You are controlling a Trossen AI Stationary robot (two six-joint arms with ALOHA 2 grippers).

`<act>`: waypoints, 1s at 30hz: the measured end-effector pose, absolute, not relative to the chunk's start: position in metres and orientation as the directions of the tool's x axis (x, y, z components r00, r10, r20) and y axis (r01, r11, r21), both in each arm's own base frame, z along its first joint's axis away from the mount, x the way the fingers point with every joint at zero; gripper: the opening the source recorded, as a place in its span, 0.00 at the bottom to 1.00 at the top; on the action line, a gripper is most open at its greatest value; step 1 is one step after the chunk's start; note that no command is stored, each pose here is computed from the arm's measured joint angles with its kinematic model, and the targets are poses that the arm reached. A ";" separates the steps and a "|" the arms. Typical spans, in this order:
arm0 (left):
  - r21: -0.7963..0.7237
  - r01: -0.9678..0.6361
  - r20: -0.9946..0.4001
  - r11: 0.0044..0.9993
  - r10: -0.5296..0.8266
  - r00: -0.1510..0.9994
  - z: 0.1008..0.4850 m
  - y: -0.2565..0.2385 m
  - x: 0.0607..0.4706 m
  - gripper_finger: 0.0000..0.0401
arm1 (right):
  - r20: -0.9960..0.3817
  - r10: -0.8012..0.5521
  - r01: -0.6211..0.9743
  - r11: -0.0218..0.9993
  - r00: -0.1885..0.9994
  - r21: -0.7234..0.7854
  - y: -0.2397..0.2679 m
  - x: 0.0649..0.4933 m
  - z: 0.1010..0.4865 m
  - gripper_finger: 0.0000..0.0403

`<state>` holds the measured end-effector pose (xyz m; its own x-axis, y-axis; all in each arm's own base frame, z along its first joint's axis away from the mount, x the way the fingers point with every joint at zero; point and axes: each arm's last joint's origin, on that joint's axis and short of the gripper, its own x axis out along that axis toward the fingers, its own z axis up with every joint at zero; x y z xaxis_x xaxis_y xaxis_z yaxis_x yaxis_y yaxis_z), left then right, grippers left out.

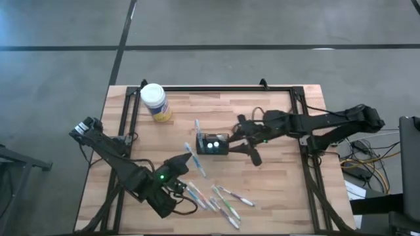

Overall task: Pick & Place toothbrushing station
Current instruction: Put the left blue toothbrush into the wire organizer

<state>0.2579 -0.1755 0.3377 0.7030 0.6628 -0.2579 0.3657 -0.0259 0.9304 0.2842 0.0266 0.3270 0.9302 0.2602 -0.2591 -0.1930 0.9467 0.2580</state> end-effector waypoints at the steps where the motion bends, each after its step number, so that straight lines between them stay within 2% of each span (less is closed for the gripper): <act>1: 0.932 0.359 -0.237 -0.046 0.672 0.701 0.339 -0.175 0.260 0.00 | -0.269 0.267 -0.194 0.944 0.926 0.267 0.026 0.290 0.329 0.44; 6: 0.933 0.344 -0.181 -0.101 0.695 0.696 0.345 -0.174 0.270 0.00 | -0.286 0.336 -0.234 0.912 0.897 0.338 0.019 0.318 0.338 0.55; 11: 0.930 0.345 -0.157 -0.124 0.716 0.680 0.350 -0.167 0.281 0.00 | -0.296 0.414 -0.285 0.874 0.861 0.394 0.011 0.340 0.340 0.59; 23: 0.935 0.339 -0.166 -0.099 0.724 0.669 0.353 -0.158 0.290 0.00 | -0.332 0.445 -0.287 0.857 0.831 0.428 0.001 0.368 0.332 0.59; 30: 0.939 0.333 -0.173 -0.088 0.715 0.677 0.355 -0.156 0.294 0.00 | -0.327 0.459 -0.305 0.852 0.826 0.426 0.000 0.375 0.332 0.54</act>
<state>0.2938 -0.1564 0.3546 0.6770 0.7153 -0.1731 0.3332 -0.0882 0.9387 0.3747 0.0001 0.3319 0.8259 0.4591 -0.3274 -0.3049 0.8520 0.4256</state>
